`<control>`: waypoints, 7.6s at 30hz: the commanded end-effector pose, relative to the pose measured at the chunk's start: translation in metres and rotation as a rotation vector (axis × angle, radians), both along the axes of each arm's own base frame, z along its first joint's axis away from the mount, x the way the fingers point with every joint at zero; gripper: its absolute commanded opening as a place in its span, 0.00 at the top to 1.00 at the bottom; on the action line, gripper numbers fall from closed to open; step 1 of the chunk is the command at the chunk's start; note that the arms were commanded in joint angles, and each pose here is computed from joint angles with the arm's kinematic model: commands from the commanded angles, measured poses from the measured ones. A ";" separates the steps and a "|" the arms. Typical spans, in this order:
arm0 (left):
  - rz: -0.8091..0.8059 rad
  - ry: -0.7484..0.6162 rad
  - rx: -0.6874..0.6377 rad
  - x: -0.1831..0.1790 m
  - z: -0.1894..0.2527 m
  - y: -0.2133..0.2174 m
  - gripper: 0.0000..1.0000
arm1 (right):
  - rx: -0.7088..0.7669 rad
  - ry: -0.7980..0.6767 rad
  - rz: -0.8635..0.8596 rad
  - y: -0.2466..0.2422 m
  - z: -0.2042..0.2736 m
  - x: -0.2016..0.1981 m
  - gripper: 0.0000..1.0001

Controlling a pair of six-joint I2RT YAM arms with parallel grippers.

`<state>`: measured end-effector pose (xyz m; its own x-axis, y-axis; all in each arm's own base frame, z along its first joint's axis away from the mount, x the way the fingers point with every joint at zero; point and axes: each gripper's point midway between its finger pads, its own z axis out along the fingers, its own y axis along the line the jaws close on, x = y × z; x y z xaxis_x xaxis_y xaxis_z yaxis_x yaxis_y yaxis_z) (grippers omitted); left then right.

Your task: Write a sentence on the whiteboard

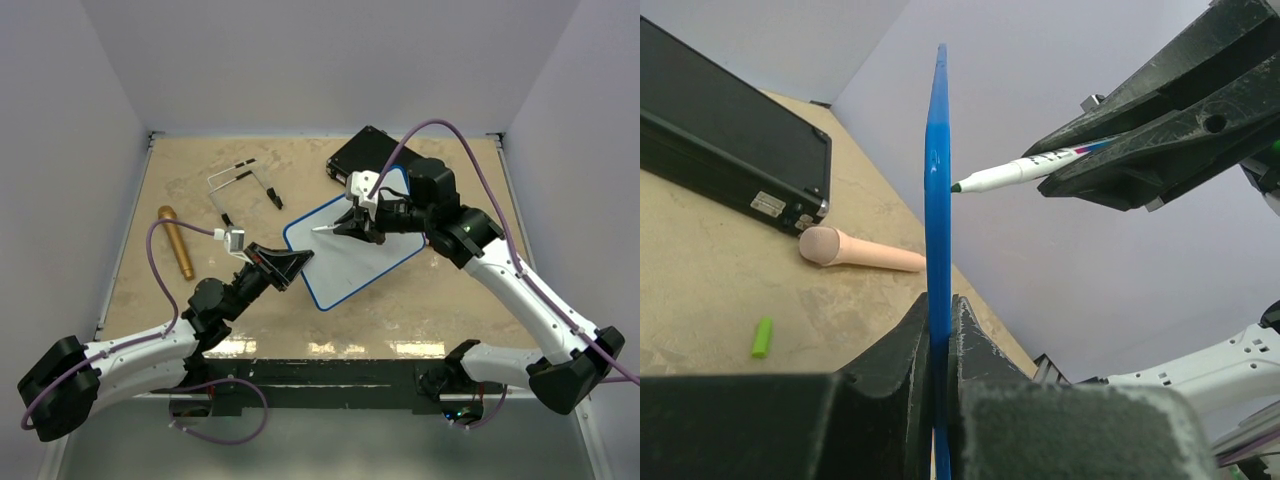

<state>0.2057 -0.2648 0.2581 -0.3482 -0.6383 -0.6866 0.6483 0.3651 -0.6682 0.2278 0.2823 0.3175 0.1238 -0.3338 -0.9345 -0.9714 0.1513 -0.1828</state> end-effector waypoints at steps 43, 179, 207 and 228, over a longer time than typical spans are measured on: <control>0.000 -0.142 -0.191 -0.011 0.063 0.013 1.00 | -0.017 -0.044 -0.174 -0.008 0.007 0.033 1.00; -0.035 -0.146 -0.183 -0.020 0.053 0.013 1.00 | -0.114 -0.022 0.033 -0.025 -0.031 -0.005 1.00; -0.017 -0.154 -0.177 -0.019 0.055 0.017 1.00 | -0.106 -0.012 -0.100 -0.036 -0.030 0.014 1.00; -0.017 -0.150 -0.172 -0.018 0.052 0.015 1.00 | -0.135 0.032 0.091 -0.020 -0.039 -0.008 1.00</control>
